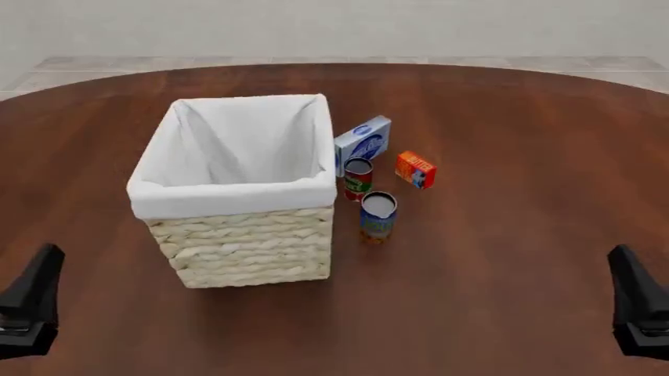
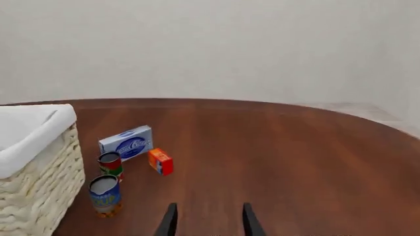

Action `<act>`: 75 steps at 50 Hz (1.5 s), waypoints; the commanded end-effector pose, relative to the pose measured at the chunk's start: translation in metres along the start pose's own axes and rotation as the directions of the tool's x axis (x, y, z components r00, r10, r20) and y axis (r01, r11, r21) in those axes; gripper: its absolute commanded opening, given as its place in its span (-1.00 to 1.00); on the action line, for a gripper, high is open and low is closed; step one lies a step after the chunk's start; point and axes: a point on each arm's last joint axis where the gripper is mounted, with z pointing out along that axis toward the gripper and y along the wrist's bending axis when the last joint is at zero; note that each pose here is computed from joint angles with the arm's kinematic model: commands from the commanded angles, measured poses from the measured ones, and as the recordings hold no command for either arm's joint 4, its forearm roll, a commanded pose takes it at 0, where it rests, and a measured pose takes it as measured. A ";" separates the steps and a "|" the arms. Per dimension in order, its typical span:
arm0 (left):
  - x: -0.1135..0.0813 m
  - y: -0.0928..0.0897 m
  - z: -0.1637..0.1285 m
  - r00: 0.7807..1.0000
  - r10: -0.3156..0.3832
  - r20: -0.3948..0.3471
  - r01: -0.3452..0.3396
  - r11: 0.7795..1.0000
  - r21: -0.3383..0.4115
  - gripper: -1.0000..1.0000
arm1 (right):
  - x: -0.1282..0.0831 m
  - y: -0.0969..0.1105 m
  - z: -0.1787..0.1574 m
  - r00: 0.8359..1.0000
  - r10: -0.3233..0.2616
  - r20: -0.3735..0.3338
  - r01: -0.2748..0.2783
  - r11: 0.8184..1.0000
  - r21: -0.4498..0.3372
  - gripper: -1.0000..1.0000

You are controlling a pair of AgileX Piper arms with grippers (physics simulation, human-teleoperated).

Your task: Pick up the alphabet soup and put it in the basket.

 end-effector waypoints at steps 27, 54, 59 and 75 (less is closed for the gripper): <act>0.002 -0.001 -0.002 1.000 -0.001 -0.011 0.001 1.000 0.013 1.00 | 0.005 -0.004 0.012 0.995 -0.050 -0.089 0.055 0.997 0.048 1.00; 0.003 -0.001 -0.001 1.000 0.006 -0.020 -0.006 1.000 0.012 1.00 | 0.005 -0.008 0.013 0.994 -0.036 -0.099 0.047 0.993 0.112 1.00; 0.004 -0.001 -0.001 1.000 0.006 -0.025 -0.005 1.000 0.009 1.00 | 0.004 -0.009 0.009 0.996 -0.023 -0.081 0.034 0.990 0.139 1.00; 0.004 0.000 -0.001 0.999 0.008 -0.032 -0.008 1.000 0.007 1.00 | 0.004 -0.009 0.008 0.994 -0.078 -0.080 0.088 0.988 0.125 1.00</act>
